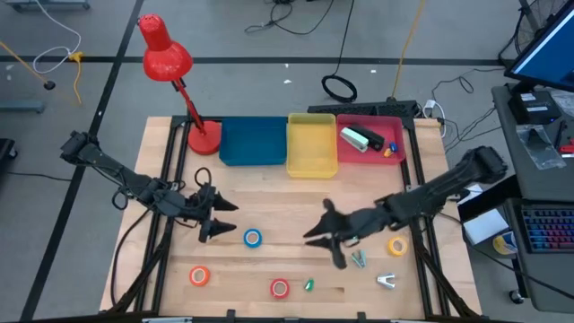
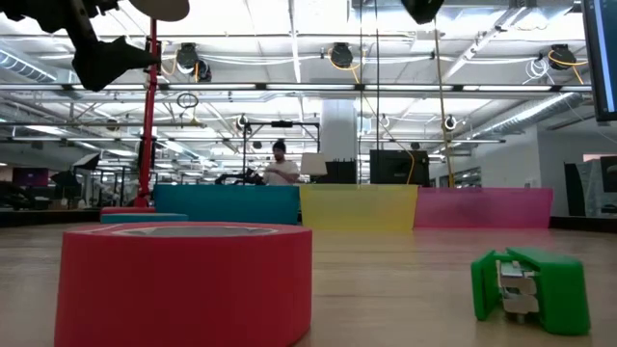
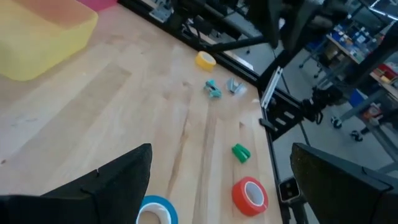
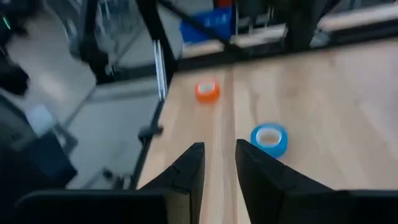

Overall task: Pick and place Stapler, Stapler remover, tape
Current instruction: Put the green stapler into the pink bin

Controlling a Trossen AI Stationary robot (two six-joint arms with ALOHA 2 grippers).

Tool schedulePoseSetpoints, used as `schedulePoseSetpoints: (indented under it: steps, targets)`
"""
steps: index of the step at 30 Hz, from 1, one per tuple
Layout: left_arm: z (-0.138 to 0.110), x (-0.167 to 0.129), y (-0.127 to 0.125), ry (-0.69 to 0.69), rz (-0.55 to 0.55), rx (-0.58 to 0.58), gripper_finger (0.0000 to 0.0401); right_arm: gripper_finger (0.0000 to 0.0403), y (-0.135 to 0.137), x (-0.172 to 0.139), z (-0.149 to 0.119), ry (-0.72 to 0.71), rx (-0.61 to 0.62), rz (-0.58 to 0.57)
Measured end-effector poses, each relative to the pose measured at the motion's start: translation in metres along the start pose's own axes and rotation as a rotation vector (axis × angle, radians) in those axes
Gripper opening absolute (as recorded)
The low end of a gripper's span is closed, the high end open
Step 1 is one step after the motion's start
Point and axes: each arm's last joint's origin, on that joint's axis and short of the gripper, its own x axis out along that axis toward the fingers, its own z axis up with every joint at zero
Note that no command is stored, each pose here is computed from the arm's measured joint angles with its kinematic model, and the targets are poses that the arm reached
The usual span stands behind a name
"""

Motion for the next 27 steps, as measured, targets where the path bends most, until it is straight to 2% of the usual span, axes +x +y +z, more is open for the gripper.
schedulePoseSetpoints:
  steps: [9, 12, 18, 22, 27]
  targets:
    - [-0.001, 0.0, 0.001, 0.011, 0.003, 0.005, 0.0379, 0.0051, 0.016, 0.051, -0.006, 0.434, -0.167, 0.105]
    - [-0.003, 0.0, 0.003, 0.03, 0.032, 0.021, 0.0379, 0.0042, 0.02, 0.062, -0.006, 0.523, -0.243, 0.17]
    - [-0.006, 0.0, 0.006, 0.059, 0.064, 0.006, 0.0379, 0.0025, 0.027, 0.083, -0.018, 0.565, -0.321, 0.362]
    - [-0.007, -0.001, 0.007, 0.07, 0.074, 0.012, 0.0379, 0.0015, 0.032, 0.094, -0.033, 0.583, -0.368, 0.394]
    - [-0.008, -0.001, 0.007, 0.071, 0.075, 0.012, 0.0379, 0.0017, 0.042, 0.105, -0.054, 0.592, -0.503, 0.452]
